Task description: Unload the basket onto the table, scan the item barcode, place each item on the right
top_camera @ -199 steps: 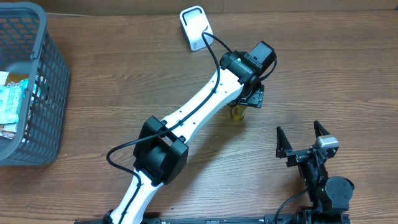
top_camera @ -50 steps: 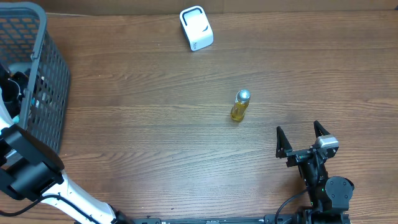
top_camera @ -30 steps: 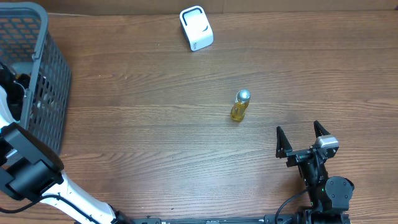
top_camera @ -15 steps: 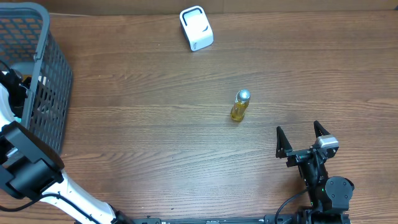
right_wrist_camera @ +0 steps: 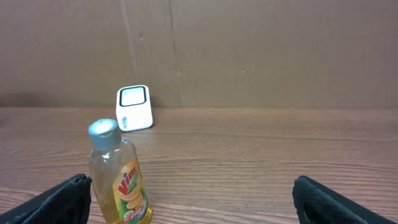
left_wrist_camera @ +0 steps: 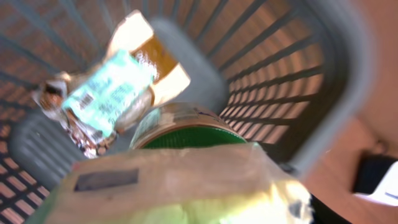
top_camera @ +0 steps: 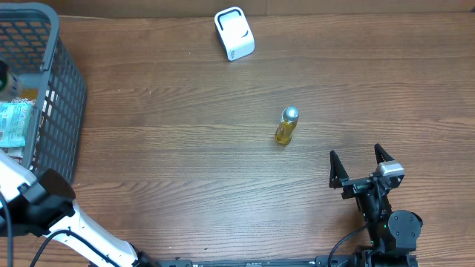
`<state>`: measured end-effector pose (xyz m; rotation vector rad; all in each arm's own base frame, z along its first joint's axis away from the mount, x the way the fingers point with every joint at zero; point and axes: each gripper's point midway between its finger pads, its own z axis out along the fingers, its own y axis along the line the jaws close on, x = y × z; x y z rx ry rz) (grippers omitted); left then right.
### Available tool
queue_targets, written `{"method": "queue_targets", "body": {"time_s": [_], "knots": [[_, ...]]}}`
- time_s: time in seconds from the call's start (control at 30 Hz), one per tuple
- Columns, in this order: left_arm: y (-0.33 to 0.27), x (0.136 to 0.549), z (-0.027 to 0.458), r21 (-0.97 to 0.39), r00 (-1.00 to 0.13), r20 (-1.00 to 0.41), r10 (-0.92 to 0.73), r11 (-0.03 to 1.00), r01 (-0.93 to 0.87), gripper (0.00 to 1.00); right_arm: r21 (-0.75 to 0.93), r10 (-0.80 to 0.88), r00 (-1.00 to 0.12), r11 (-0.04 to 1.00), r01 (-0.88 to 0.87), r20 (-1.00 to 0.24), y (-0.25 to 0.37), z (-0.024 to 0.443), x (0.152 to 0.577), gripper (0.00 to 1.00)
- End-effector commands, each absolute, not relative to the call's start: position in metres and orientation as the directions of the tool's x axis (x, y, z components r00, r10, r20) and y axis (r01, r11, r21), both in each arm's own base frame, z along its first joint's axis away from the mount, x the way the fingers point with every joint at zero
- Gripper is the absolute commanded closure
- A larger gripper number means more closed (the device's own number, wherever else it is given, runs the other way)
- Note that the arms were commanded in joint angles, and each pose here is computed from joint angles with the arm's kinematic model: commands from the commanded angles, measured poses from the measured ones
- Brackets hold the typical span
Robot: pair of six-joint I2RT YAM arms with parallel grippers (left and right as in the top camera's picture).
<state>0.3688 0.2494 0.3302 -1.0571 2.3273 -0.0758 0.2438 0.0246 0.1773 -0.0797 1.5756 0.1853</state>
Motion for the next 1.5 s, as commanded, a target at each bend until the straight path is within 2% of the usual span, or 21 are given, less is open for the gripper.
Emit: {"method": "queue_targets", "body": {"time_s": [0.0, 0.27, 0.5, 0.63, 0.8, 0.93, 1.2, 1.47], "knots": [[0.222, 0.363, 0.396, -0.360, -0.441, -0.610, -0.658, 0.726, -0.586, 0.56, 0.071, 0.070, -0.014, 0.983, -0.169, -0.997, 0.025, 0.175, 0.244, 0.00], [0.110, 0.362, 0.456, -0.384, -0.483, -0.714, -0.507, 0.860, -0.336, 0.58, 0.071, 0.070, -0.014, 0.983, -0.169, -0.997, 0.025, 0.175, 0.244, 0.00], [-0.028, 0.369, 0.462, -0.433, -0.622, -0.692, -0.366, 0.900, -0.048, 0.61, 0.071, 0.070, -0.014, 0.983, -0.169, -0.997, 0.025, 0.175, 0.244, 0.00], [-0.096, 0.369, 0.431, -0.410, -0.734, -0.619, -0.279, 0.912, 0.000, 0.60, 0.071, 0.070, -0.014, 0.983, -0.169, -0.997, 0.025, 0.175, 0.244, 0.00], [-0.149, 0.368, 0.365, -0.252, -0.836, -0.512, -0.197, 0.965, -0.073, 0.60, 0.071, 0.070, -0.014, 0.983, -0.169, -0.997, 0.025, 0.175, 0.244, 0.00], [-0.201, 0.366, 0.313, -0.176, -0.902, -0.424, -0.081, 0.984, -0.005, 0.59, 0.071, 0.070, -0.014, 0.983, -0.170, -0.997, 0.025, 0.175, 0.244, 0.00], [-0.261, 0.367, 0.217, -0.095, -0.964, -0.258, 0.056, 0.992, 0.083, 0.60, 0.071, 0.070, -0.014, 0.983, -0.169, -0.997, 0.025, 0.175, 0.244, 0.00], [-0.289, 0.370, 0.176, -0.092, -0.974, -0.206, 0.097, 0.989, 0.118, 0.60, 0.071, 0.070, -0.014, 0.983, -0.169, -0.997, 0.025, 0.175, 0.244, 0.00]]}}
